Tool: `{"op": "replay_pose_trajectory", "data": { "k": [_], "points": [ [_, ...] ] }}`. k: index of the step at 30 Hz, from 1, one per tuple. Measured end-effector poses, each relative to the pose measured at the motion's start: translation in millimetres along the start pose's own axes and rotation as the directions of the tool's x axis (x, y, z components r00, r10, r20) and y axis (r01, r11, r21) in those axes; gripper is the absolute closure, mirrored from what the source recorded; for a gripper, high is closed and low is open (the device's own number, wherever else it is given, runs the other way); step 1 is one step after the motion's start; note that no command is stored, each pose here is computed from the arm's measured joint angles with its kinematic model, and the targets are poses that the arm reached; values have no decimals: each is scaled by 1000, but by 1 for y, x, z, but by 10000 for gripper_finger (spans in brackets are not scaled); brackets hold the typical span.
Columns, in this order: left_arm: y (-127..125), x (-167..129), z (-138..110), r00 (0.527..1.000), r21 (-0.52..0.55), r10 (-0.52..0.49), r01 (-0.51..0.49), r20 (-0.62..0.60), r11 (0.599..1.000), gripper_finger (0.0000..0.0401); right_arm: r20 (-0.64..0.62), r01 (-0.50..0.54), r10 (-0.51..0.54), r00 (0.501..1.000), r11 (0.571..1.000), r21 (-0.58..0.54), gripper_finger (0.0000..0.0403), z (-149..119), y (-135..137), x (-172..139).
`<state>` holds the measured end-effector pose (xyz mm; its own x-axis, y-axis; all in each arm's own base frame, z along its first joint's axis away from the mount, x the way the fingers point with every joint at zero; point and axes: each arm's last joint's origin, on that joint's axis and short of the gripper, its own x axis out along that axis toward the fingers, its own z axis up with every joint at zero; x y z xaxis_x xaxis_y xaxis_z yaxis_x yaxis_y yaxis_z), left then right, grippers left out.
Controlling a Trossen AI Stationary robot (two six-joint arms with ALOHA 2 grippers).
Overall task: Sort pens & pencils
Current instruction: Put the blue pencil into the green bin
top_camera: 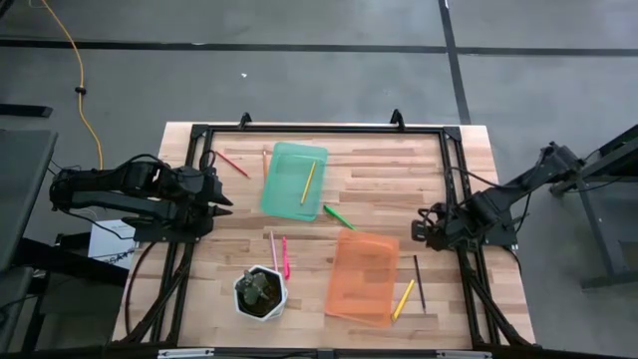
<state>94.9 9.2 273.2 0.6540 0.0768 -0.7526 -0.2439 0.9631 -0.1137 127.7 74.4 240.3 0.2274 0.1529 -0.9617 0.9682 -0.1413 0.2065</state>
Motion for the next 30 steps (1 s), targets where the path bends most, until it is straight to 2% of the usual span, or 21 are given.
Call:
{"op": "replay_pose_trajectory", "data": {
  "k": [5, 10, 30],
  "points": [
    [0, 0, -2, 1000, 0, 4, -4, -16, 1000, 293, -32, 15, -16, 999, 1000, -14, 347, -8, 0, 14],
    [0, 0, -2, 1000, 0, 5, -4, -17, 1000, 293, -38, 76, -77, 996, 997, -29, 340, -14, 1, 24],
    [0, 0, -2, 1000, 4, -6, 6, -20, 1000, 293, -11, 178, -178, 984, 983, -46, 322, -33, 18, 66]
  ]
}}
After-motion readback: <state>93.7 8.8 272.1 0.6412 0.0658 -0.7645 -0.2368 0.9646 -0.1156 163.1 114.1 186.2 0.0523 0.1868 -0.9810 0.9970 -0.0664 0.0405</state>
